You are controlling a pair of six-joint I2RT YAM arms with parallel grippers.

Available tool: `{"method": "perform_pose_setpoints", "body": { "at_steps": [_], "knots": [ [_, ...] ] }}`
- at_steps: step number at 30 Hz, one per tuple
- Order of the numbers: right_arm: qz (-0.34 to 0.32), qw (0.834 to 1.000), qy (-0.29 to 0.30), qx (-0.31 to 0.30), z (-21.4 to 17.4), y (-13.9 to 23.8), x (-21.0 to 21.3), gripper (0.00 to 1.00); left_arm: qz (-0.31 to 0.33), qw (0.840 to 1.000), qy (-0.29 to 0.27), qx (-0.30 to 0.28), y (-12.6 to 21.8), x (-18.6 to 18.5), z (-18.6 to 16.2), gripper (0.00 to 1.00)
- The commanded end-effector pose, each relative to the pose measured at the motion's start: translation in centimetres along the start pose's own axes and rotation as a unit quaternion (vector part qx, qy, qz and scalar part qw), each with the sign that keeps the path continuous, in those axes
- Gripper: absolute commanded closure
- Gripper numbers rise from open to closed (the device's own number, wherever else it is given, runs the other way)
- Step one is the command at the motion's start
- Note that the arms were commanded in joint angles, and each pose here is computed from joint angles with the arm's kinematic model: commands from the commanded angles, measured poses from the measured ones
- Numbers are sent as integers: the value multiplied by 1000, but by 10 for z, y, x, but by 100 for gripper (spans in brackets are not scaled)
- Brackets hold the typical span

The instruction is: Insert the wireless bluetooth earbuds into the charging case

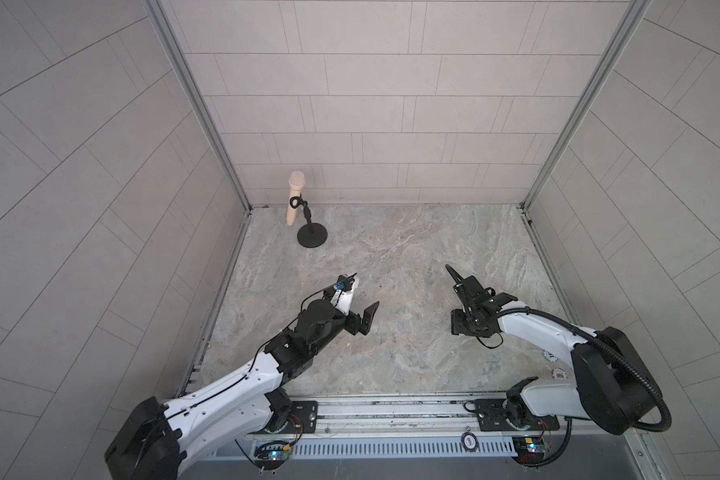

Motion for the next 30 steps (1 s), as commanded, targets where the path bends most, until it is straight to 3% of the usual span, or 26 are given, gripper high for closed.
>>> {"method": "perform_pose_setpoints", "body": {
  "at_steps": [1, 7, 9, 16, 20, 24, 30],
  "knots": [
    [-8, 1000, 9, -19, 4, -1, -2, 28, 65, 998, 6, 4, 7, 19, -4, 0],
    [-1, 996, 43, -74, 26, 39, 3, 8, 161, 987, -11, -14, 27, 52, -8, 0],
    [-2, 994, 54, -100, 37, 53, 5, 4, 219, 975, -15, -18, 36, 68, -12, 0],
    [-70, 963, 65, -251, 97, 80, 0, 0, 322, 946, -25, -24, 47, 105, -25, 0],
    [-135, 943, 39, -302, 128, 68, -16, 1, 356, 933, -43, -6, 40, 117, -40, 0],
    [-160, 931, 20, -327, 144, 47, -32, 0, 378, 925, -33, -25, 35, 133, -48, 0],
    [-148, 916, 26, -371, 146, 25, -40, 0, 391, 919, -21, -38, 26, 160, -55, 0]
  ]
}}
Point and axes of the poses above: each gripper's point midway between its finger pads, its own y axis back along the fingers, its own x axis along the line the jaws close on, z = x × y, the point moved 7 cm from there along y, back along the fingers, and after that the axes turned 9 degrees about -y, right-handed, at the moved point
